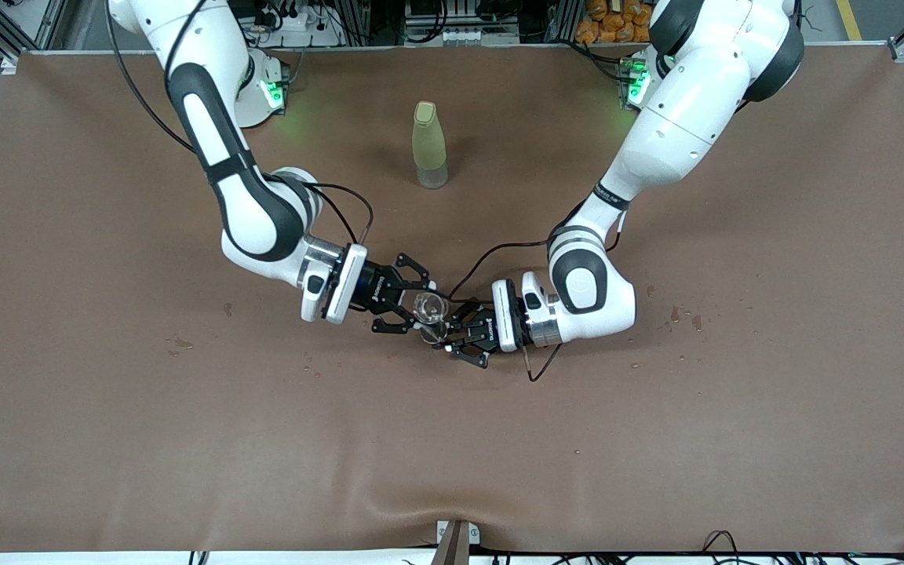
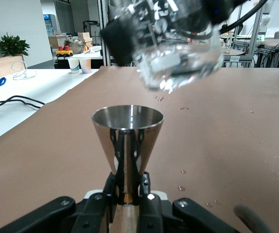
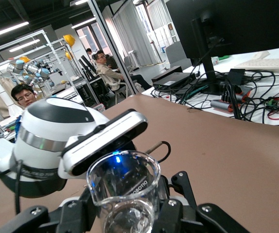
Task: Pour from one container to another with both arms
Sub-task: 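Tilt the beaker with the right gripper over the held jigger, then pour liquid from the beaker into the jigger held by the left gripper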
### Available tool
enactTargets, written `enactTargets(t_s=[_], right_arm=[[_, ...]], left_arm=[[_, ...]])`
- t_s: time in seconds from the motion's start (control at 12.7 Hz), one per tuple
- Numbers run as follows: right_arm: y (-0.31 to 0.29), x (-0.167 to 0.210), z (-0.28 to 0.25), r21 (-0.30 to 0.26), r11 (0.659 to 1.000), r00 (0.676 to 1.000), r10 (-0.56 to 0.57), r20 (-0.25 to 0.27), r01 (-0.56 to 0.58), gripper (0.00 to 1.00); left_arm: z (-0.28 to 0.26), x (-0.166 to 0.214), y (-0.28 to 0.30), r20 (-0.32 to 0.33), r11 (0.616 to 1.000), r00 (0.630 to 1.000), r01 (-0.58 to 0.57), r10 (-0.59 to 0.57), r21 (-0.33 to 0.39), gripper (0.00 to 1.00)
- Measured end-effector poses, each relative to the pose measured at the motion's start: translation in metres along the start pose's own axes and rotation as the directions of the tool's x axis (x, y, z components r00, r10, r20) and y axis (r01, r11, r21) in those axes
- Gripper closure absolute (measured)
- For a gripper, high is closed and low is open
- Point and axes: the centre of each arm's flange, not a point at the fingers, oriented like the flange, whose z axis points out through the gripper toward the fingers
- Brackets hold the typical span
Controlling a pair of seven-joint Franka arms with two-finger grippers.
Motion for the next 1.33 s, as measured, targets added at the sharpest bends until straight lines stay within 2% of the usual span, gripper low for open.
enactTargets(t_s=[0.39, 0.63, 0.86, 1.18, 1.33], right_arm=[[-0.011, -0.003, 0.015, 0.012, 0.985, 0.985, 0.173, -0.004, -0.173, 0.51], [-0.011, -0.003, 0.015, 0.009, 0.951, 0.951, 0.311, -0.003, -0.311, 0.51], [-0.009, -0.003, 0.013, 0.001, 0.924, 0.924, 0.383, -0.006, -0.383, 0.51], [-0.007, -0.003, 0.012, -0.004, 0.856, 0.856, 0.517, -0.011, -0.518, 0.51], [-0.005, -0.003, 0.010, -0.008, 0.833, 0.833, 0.552, -0.014, -0.553, 0.51]], left_arm=[[0.001, 0.000, 0.000, -0.009, 1.000, 1.000, 0.012, -0.012, 0.008, 0.79], [0.002, 0.001, 0.001, -0.007, 1.000, 1.000, 0.012, -0.012, 0.009, 0.79], [0.002, 0.000, 0.001, -0.006, 1.000, 1.000, 0.012, -0.012, 0.009, 0.79], [0.002, 0.000, 0.001, -0.004, 1.000, 1.000, 0.012, -0.012, 0.011, 0.79], [0.002, 0.000, 0.001, -0.004, 1.000, 1.000, 0.012, -0.012, 0.011, 0.79]])
